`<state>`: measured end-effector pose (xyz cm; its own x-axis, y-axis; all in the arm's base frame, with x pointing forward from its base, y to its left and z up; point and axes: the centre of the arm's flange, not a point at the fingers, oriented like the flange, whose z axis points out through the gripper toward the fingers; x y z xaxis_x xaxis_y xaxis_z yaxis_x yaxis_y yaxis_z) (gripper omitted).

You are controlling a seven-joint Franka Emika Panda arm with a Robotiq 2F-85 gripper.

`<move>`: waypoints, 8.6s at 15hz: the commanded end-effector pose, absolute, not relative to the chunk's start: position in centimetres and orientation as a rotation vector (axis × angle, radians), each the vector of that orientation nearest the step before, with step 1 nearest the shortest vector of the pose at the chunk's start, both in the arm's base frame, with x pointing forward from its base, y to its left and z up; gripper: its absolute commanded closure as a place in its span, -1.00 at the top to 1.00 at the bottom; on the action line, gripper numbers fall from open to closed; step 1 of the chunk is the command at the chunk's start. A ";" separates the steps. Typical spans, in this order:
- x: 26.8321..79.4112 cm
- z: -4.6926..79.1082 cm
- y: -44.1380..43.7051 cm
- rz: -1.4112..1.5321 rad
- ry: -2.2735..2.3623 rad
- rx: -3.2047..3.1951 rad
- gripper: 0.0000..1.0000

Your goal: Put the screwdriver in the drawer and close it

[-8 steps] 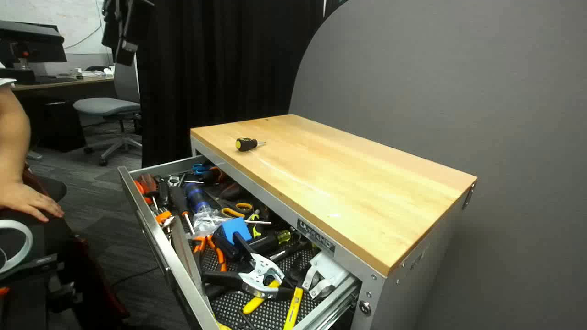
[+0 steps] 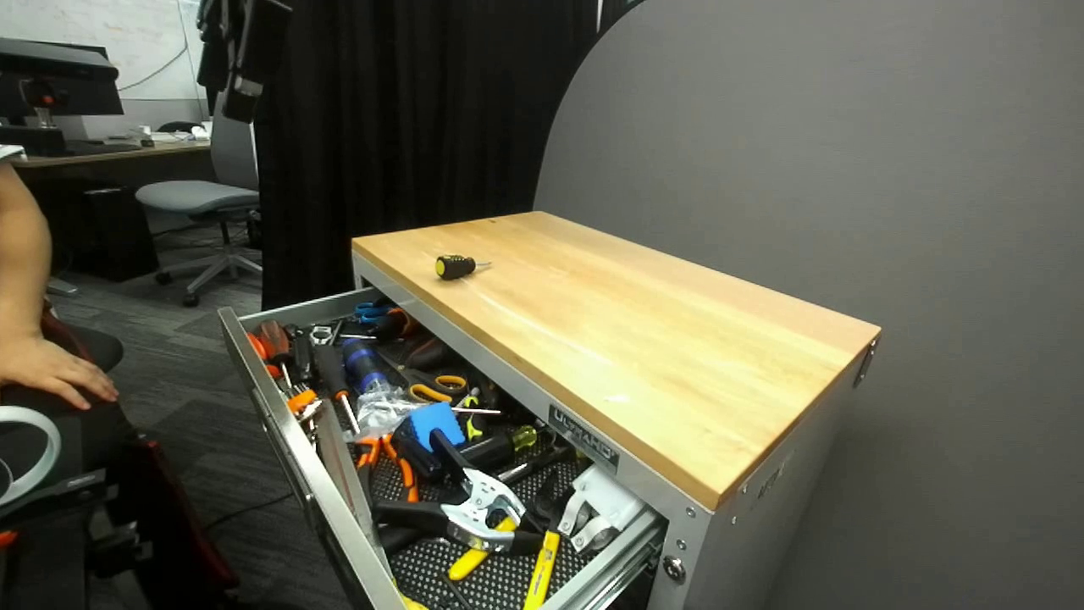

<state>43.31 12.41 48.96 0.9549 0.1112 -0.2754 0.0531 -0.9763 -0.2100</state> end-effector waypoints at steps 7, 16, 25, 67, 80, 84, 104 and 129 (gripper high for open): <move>56.2 35.6 22.5 0.263 -0.144 -3.075 1.00; 63.9 31.8 23.0 -0.110 -0.027 -3.396 1.00; 63.8 27.0 21.0 0.065 0.133 -3.346 -0.17; 48.2 25.8 19.1 0.425 0.356 -3.382 -0.94; 57.6 19.4 16.2 -0.347 0.508 -3.631 -0.99; 56.4 18.8 14.6 -0.370 0.596 -3.682 -0.99; 38.5 23.5 10.8 0.807 0.378 -3.073 -0.93; 51.5 19.4 22.0 -0.296 0.124 -3.403 -1.00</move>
